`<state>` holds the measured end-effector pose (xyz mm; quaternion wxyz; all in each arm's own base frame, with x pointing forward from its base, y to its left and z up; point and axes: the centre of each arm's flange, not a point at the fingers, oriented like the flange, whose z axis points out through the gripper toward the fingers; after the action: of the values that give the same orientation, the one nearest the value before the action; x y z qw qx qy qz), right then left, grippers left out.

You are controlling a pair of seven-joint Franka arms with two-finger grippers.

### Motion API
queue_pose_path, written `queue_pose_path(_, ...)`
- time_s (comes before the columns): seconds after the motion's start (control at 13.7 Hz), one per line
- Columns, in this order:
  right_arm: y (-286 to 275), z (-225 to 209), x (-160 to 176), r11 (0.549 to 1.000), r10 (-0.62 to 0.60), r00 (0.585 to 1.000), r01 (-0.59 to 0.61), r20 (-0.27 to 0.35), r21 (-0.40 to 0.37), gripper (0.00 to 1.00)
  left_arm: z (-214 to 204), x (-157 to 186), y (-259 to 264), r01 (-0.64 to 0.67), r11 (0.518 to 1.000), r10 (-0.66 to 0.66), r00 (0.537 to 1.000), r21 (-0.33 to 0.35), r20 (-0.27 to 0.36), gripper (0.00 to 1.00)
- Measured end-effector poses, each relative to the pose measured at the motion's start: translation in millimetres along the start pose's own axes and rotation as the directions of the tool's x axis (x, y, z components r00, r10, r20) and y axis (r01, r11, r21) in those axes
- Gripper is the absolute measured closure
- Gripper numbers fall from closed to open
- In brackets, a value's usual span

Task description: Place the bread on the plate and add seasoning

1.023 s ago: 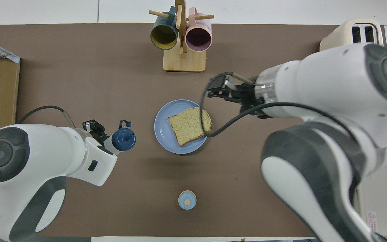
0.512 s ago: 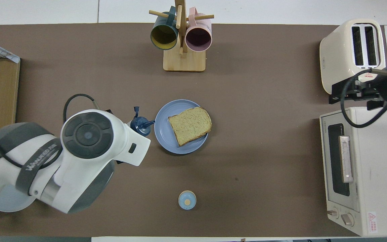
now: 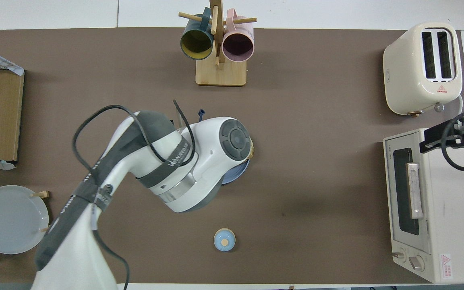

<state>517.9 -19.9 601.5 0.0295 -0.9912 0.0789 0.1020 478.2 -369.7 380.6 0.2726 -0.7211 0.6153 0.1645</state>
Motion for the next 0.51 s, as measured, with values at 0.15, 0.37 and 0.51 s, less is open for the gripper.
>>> queue_pose_path(0.15, 4.7, 0.6, -0.1, 1.000, -0.024, 0.999, 0.024, -0.026, -0.001, 0.00, 11.4, 33.5, 15.5, -0.032, 0.998, 0.028, 0.996, 0.047, 0.087, 0.49)
queue_pose_path(0.37, 21.0, -2.1, 4.2, 1.000, -0.012, 0.999, 0.012, -0.052, -0.003, 0.00, 13.2, 43.5, 20.3, -0.059, 0.992, 0.039, 0.983, 0.108, 0.178, 0.49)
queue_pose_path(0.51, 27.0, -2.7, 4.9, 1.000, -0.009, 0.998, 0.009, -0.056, -0.005, 0.00, 9.4, 37.4, 15.8, -0.060, 0.988, 0.028, 0.975, 0.140, 0.219, 0.49)
